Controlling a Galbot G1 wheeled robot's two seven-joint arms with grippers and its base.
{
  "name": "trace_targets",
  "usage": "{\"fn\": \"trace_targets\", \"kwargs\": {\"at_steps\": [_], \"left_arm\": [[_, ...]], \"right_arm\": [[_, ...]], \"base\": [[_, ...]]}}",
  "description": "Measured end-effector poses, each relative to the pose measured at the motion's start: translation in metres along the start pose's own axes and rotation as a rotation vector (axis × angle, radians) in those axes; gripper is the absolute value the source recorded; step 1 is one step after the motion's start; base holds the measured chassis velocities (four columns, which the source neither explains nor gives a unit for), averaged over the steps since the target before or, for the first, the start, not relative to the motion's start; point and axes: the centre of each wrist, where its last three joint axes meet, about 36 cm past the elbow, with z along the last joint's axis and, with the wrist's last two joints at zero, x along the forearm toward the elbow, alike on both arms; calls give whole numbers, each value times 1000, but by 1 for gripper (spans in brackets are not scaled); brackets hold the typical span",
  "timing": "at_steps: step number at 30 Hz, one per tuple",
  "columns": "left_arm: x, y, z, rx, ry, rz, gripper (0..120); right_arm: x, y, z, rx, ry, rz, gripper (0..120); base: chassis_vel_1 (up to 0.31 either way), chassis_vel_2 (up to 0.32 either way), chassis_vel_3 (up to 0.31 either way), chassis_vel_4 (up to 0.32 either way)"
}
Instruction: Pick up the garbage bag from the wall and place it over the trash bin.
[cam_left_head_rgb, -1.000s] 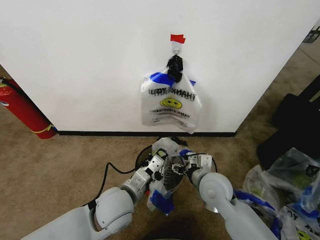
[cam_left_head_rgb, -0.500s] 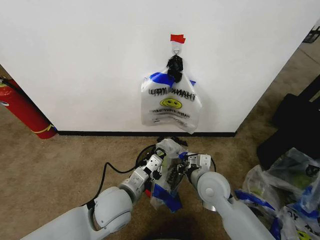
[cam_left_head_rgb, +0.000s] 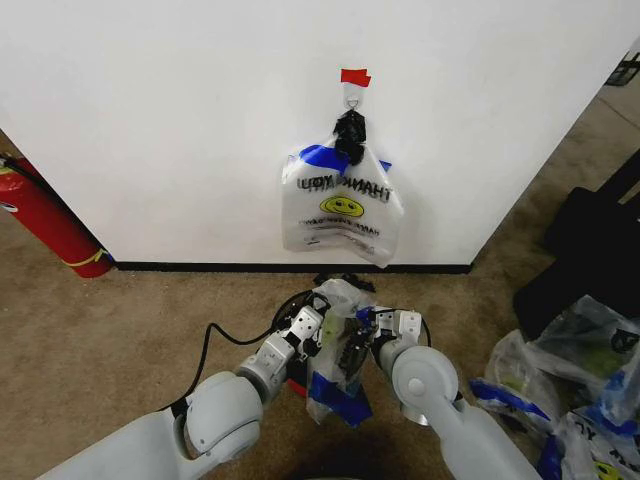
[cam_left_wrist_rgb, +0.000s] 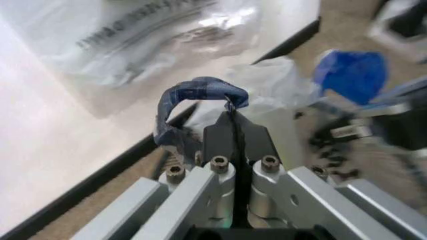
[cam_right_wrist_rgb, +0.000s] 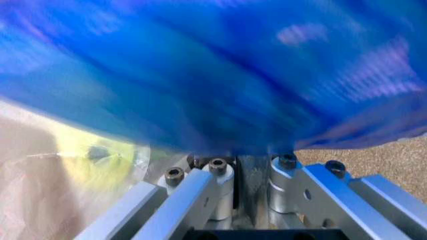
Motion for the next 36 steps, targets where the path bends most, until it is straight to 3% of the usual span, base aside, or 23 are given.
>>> {"fn": "trace_targets", "kwargs": {"at_steps": [3,9,15,28,36], "left_arm": [[1,5,-1,-5,-4,-12,0],[-7,53,16,-71,23,-121,0],[-11,75,28,-101,61,-164,0],[-11,97,52,-116,141,-174,0],[-6,93,59,-105,169,-174,0]], "right_arm": [[0,-2,-1,-11,-5,3,0],[16,-20,4,-55,-29,-21,0],[25,-30,16,-70,-24,-41,0],[49,-58,31,-119,-89,-151,0],[57,-59,32,-154,-129,-151,0]], "base": [[0,0,0,0],[0,0,0,0],[0,0,0,0],[0,0,0,0],[0,0,0,0]]}}
